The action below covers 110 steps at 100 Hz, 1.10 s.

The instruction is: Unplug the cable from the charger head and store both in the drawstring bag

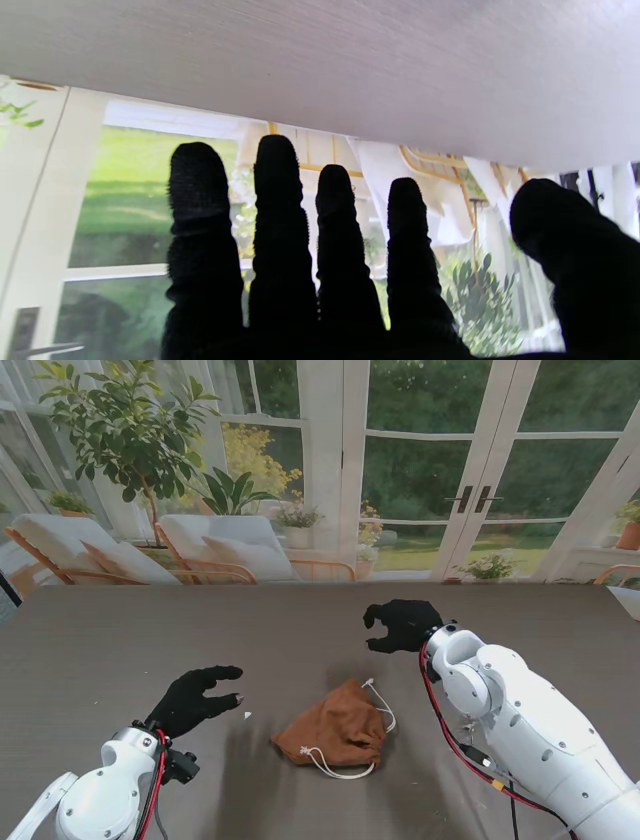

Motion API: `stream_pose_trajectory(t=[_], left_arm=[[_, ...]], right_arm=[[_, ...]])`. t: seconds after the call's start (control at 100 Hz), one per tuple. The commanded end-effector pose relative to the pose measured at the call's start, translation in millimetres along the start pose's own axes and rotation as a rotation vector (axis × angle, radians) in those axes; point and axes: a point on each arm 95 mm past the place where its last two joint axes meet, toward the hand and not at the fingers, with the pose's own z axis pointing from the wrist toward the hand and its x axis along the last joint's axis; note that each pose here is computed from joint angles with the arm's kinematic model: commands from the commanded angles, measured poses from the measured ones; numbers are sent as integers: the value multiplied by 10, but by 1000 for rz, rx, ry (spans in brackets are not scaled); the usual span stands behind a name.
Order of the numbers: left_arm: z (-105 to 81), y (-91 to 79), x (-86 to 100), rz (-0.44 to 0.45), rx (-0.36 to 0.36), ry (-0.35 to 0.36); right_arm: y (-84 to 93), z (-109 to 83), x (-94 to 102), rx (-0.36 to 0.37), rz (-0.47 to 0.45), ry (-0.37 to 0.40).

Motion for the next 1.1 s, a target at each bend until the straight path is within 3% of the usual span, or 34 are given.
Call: stream_pose_trajectory(t=[0.0, 0.18, 0.38, 0.71, 1.09], left_arm=[[15, 26, -4, -2, -7, 11], [31, -6, -12, 18, 69, 85], [9, -10, 51, -17, 118, 162], [-2, 62, 183, -40, 130, 271], [-14, 138, 201, -43, 124, 302]], right_arm=[[-45, -33, 86, -3, 26, 6], [3, -177, 127, -86, 129, -18], [7, -372, 132, -150, 236, -29], [-148, -731, 49, -231, 389, -35], [-375, -1024, -86, -247, 468, -33]])
